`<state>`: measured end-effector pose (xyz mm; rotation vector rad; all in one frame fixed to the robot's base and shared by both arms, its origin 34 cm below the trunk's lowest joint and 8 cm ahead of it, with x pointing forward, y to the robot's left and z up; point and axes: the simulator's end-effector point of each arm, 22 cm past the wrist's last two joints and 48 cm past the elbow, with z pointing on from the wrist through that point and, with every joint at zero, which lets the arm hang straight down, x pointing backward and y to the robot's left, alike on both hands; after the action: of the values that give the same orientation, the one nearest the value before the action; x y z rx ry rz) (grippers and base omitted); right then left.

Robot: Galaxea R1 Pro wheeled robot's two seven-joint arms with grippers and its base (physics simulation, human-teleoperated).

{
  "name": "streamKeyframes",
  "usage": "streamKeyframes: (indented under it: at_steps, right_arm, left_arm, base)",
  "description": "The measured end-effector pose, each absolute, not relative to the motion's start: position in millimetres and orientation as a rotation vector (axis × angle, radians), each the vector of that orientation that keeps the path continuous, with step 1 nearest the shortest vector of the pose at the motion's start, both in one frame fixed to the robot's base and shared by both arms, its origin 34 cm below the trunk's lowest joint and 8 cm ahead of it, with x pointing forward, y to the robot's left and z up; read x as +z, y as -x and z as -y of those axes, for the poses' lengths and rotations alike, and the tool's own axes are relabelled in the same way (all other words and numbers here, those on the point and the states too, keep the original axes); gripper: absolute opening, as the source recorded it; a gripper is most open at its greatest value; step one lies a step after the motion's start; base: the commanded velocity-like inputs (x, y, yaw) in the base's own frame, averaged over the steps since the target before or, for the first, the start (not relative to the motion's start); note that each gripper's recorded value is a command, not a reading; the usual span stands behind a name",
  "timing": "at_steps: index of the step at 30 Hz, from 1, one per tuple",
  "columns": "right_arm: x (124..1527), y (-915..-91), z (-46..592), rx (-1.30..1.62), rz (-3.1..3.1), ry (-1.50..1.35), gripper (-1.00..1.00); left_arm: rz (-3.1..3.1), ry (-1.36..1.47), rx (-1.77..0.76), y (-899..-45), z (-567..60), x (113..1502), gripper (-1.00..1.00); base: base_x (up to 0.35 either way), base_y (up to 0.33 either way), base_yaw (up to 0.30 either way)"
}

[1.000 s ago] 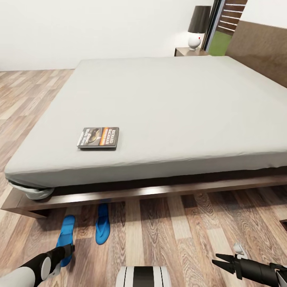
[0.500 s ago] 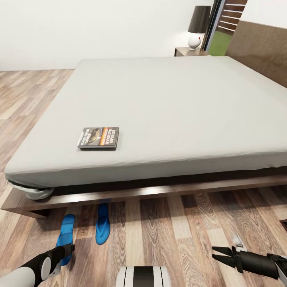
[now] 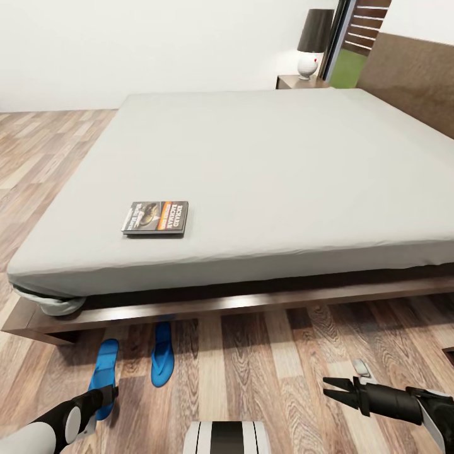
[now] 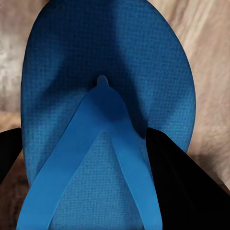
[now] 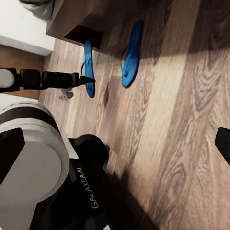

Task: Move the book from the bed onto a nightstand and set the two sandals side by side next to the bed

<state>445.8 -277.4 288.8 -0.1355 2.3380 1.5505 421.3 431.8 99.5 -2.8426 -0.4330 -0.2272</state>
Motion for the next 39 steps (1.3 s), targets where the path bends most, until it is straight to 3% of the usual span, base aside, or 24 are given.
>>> streamKeyframes:
  at_steps: [39]
  right_arm:
    - [272, -434, 273, 1.577, -2.373, 0.119, 1.00]
  left_arm:
    - [0.426, 2.828, -0.258, -417, -436, 87, -1.00]
  base:
    - [0.000, 0.000, 0.000]
